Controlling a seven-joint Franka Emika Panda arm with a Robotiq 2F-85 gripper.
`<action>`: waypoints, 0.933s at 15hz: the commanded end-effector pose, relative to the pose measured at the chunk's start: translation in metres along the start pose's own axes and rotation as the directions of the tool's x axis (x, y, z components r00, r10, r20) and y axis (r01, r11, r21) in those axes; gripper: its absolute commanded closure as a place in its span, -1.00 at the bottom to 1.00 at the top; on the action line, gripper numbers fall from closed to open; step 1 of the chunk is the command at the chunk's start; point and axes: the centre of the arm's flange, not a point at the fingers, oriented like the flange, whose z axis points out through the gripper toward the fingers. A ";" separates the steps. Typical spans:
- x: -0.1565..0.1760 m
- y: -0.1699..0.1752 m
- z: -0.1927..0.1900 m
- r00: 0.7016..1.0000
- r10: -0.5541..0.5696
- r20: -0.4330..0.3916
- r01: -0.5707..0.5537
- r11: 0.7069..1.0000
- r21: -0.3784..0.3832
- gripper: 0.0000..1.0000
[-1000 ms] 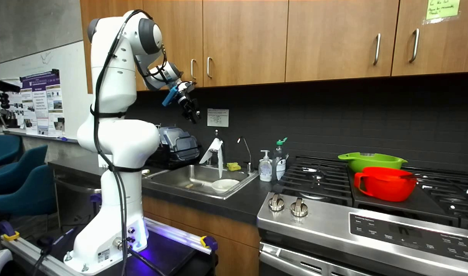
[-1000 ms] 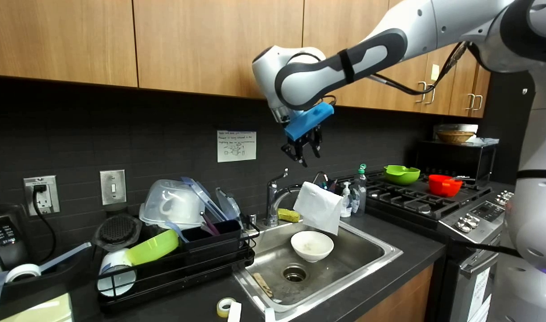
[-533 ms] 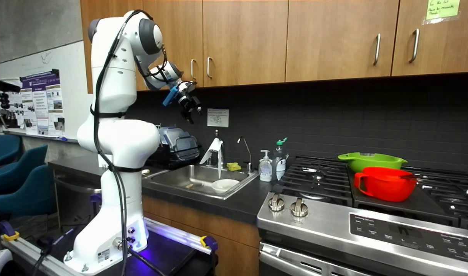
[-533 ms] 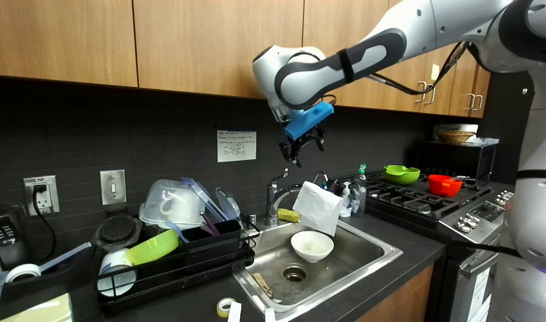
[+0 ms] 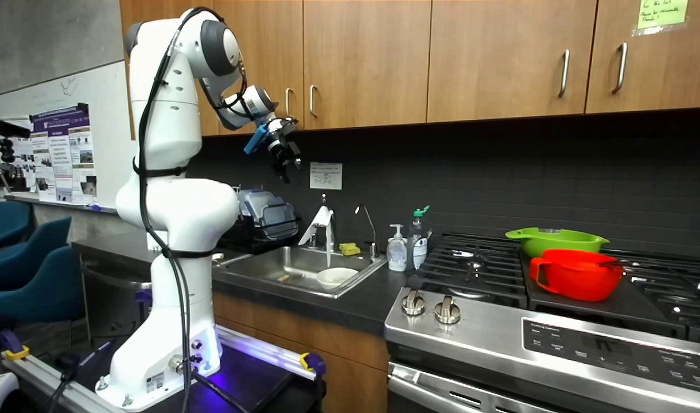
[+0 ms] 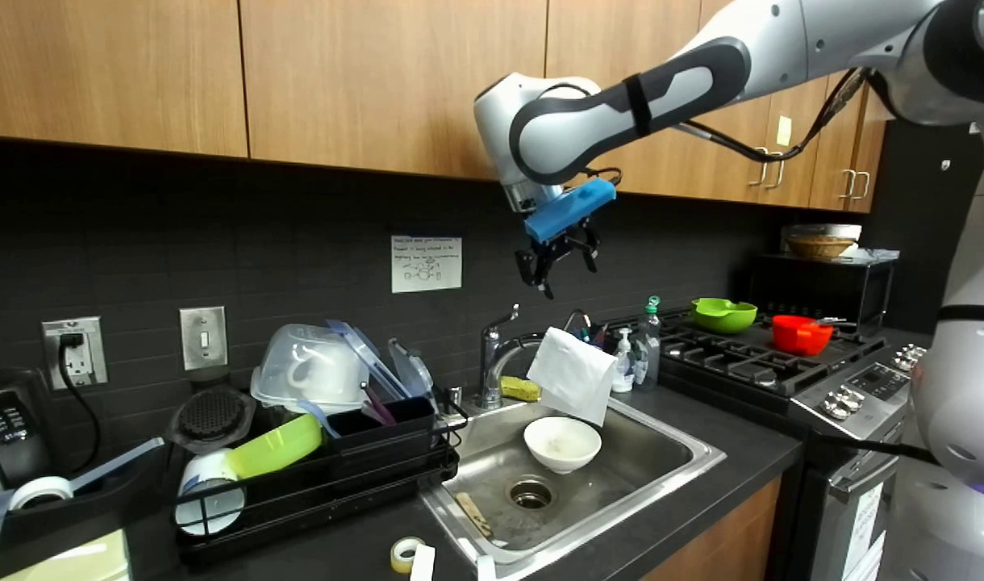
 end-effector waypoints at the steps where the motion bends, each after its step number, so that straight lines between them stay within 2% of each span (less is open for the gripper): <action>1: -0.035 0.011 0.004 1.000 0.023 0.014 -0.023 0.999 0.024 -1.00; 7: -0.080 0.017 0.027 0.997 0.030 0.068 -0.033 0.998 0.050 -1.00; 14: -0.117 0.037 0.088 0.974 0.076 0.215 -0.112 0.980 0.163 -1.00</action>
